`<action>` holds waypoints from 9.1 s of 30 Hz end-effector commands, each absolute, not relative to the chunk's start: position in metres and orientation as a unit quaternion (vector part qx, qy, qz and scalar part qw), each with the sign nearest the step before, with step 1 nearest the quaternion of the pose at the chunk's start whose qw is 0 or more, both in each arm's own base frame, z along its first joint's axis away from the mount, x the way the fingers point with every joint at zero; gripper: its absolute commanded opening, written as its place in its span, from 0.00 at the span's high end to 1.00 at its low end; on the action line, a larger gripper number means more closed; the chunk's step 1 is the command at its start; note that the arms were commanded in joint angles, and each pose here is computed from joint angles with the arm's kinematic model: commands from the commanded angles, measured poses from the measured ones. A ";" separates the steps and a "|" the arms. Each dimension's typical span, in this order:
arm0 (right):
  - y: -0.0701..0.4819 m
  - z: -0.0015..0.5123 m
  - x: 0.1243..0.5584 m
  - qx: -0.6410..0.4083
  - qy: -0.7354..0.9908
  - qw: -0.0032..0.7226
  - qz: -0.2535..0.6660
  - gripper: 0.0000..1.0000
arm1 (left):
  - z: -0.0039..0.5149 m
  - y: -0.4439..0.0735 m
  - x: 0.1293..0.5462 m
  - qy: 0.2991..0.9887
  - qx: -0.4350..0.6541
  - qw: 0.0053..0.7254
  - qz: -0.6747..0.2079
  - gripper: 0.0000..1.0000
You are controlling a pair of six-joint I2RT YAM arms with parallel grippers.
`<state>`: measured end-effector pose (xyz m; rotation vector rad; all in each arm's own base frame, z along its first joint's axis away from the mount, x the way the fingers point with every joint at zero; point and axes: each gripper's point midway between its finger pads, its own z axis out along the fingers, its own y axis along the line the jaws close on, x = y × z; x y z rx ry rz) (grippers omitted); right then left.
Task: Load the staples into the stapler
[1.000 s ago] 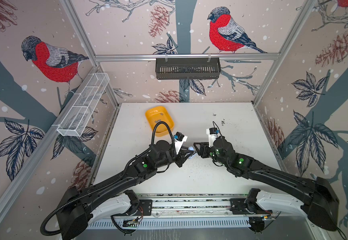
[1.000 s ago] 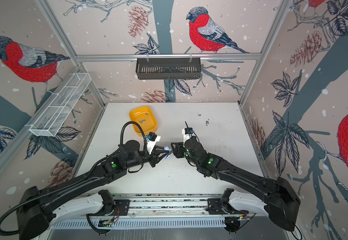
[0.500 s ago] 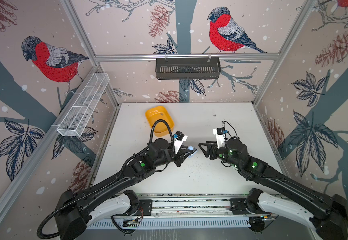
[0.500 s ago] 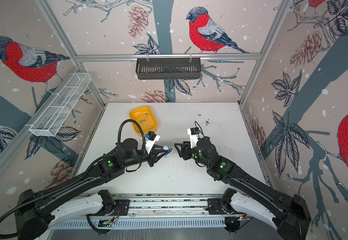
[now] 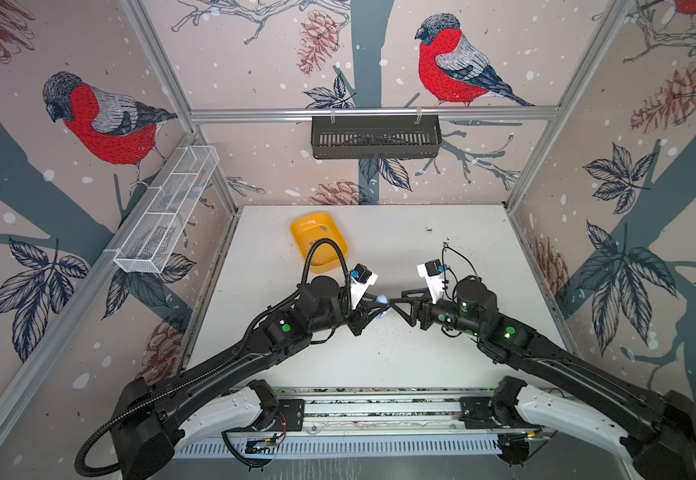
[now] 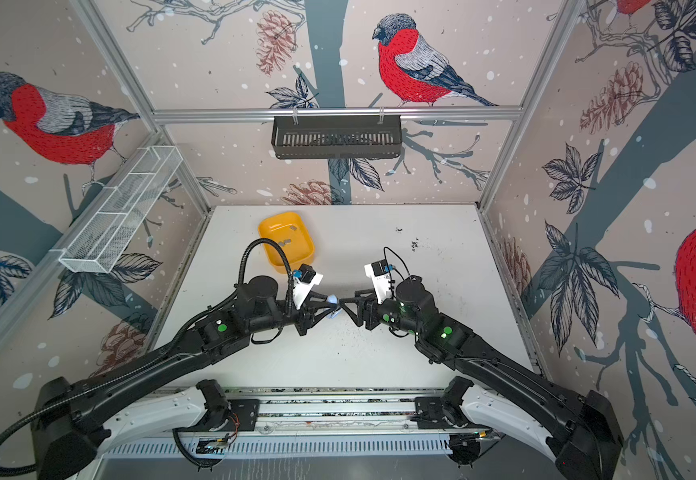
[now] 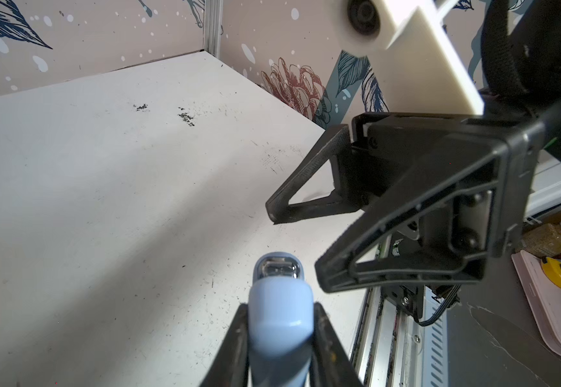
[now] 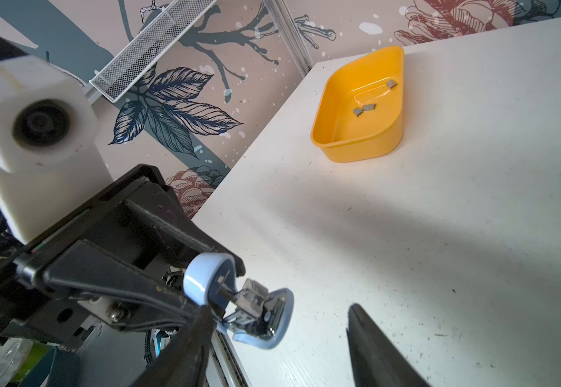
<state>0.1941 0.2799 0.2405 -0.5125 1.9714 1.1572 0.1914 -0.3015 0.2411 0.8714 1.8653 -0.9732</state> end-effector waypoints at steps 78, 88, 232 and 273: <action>0.281 0.287 0.137 -0.378 0.637 0.400 0.539 0.24 | 0.316 -0.290 0.177 0.632 0.338 0.428 -0.551 1.00; 0.280 0.293 0.131 -0.373 0.629 0.412 0.544 0.24 | 0.322 -0.283 0.166 0.622 0.342 0.430 -0.558 1.00; 0.147 0.078 0.204 0.063 0.914 0.384 0.114 0.40 | 0.295 -0.217 0.168 0.695 0.247 0.520 -0.431 0.01; 0.073 0.051 0.218 0.237 0.885 0.370 0.152 0.25 | 0.290 -0.225 0.168 0.689 0.255 0.511 -0.446 0.01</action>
